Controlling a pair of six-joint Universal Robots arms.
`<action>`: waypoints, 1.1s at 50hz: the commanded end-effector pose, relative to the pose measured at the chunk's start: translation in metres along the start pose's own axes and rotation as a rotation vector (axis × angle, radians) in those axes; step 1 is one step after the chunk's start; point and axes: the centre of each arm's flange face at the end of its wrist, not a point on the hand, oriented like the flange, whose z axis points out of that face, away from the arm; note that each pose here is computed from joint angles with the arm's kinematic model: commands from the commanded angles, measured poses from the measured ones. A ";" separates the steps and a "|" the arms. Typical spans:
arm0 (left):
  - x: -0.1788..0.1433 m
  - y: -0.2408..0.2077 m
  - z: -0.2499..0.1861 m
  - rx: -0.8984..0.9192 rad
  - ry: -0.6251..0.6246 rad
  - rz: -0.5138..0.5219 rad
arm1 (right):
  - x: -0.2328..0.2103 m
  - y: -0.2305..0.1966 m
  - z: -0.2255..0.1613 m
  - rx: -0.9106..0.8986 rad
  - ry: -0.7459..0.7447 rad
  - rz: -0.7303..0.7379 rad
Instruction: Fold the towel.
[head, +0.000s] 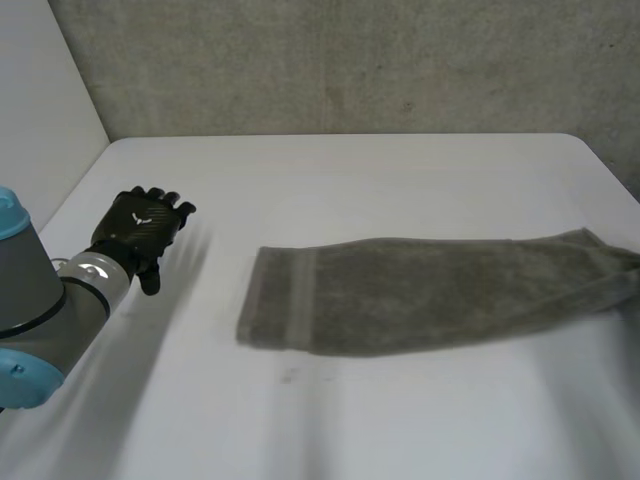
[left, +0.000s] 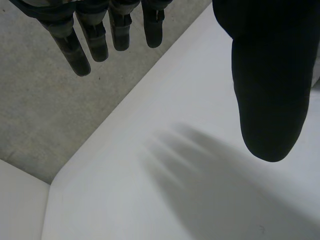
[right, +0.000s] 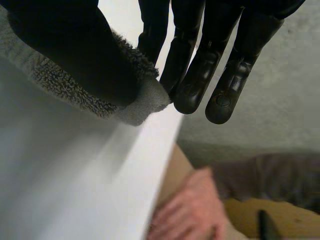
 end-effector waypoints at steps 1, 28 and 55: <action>0.000 0.000 -0.003 0.001 0.000 0.000 | 0.017 -0.024 0.001 0.051 0.072 -0.065; 0.007 -0.006 -0.009 0.017 0.016 0.003 | -0.313 -0.177 -0.244 0.902 -0.796 -0.292; 0.085 -0.073 -0.008 0.237 0.222 -0.225 | -0.165 -0.134 -0.159 0.299 -0.602 0.258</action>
